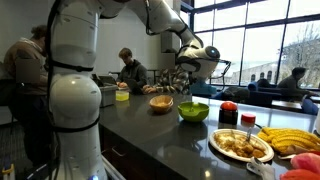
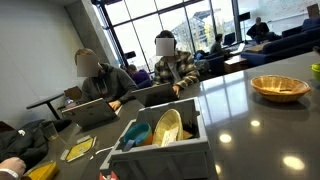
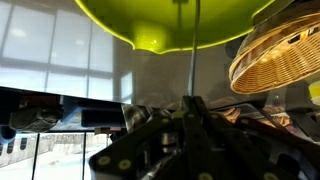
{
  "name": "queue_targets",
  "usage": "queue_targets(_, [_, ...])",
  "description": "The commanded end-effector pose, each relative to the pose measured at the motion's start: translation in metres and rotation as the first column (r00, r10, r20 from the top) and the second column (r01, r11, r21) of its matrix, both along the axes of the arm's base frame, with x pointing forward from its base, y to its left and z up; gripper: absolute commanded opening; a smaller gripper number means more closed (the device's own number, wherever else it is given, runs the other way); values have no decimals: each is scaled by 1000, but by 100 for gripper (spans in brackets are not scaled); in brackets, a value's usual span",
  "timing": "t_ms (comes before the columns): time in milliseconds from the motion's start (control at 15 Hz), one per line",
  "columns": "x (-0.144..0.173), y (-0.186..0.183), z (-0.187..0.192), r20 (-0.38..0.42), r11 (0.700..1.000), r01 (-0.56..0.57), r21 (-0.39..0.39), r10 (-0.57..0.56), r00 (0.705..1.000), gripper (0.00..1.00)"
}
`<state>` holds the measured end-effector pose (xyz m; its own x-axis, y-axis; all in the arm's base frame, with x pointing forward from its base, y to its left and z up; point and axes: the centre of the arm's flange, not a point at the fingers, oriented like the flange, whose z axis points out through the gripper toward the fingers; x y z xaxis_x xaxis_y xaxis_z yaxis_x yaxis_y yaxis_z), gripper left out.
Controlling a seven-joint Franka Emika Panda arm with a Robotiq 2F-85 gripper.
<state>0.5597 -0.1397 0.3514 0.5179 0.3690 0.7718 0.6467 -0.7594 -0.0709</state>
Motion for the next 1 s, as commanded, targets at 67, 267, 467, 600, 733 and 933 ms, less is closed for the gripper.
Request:
queue_targets(67, [10,-20,9,12,999,55,-3,-55,998,1])
queue_targets(267, [19,-20,16,28,999,49,-8,-49,998,1])
queue_targets(467, [28,-6,17,33,1000,12,-12,-12,999,1])
queue_targets(600, [30,8,15,29,1000,-19,-8,19,999,1])
queue_targets(733, [29,19,10,20,999,-44,-2,44,999,1])
queue_targets(933, [24,23,-2,1,999,-50,14,50,999,1])
